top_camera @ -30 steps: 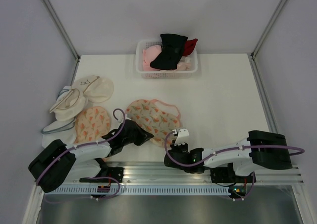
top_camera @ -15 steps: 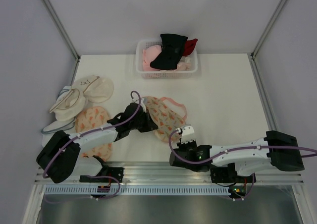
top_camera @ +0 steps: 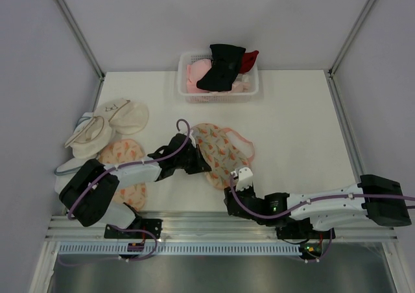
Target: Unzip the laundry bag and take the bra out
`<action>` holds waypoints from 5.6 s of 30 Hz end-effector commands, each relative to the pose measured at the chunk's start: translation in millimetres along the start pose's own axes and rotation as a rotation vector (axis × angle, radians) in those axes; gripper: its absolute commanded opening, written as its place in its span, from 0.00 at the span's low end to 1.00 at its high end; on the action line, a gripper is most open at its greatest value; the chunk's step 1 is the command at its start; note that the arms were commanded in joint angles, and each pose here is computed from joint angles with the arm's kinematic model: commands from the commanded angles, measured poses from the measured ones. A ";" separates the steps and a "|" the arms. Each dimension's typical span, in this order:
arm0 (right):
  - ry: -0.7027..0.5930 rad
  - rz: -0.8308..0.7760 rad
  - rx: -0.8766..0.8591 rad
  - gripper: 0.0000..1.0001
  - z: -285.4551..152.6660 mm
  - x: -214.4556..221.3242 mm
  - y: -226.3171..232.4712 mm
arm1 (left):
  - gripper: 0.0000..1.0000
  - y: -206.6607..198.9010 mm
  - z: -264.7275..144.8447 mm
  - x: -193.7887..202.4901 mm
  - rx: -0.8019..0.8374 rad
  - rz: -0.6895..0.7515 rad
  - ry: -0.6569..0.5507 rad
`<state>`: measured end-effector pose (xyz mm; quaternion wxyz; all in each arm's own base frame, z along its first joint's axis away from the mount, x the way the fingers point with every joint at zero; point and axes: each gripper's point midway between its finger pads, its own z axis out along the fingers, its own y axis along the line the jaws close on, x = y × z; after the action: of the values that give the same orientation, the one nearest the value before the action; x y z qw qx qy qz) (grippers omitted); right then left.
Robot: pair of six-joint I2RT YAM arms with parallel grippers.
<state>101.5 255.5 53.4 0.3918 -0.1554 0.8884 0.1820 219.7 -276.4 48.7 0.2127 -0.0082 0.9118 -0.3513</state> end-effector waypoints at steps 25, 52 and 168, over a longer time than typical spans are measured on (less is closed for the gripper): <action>-0.218 0.083 0.216 0.22 50.4 -17.2 -12.5 | 0.02 -1.8 11.5 20.8 0.078 -0.090 0.039; 0.095 -0.090 0.178 0.00 7.7 8.2 -17.7 | 0.33 -28.2 36.0 -29.5 0.118 0.158 0.099; 0.100 0.001 -0.561 0.01 67.1 -38.2 138.3 | 0.70 35.0 -78.3 -0.8 0.101 -0.426 -0.306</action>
<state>112.9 392.1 45.2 0.2772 -0.2568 0.8515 0.3636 175.8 -186.4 52.9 0.2386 -0.2324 0.8608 -0.3847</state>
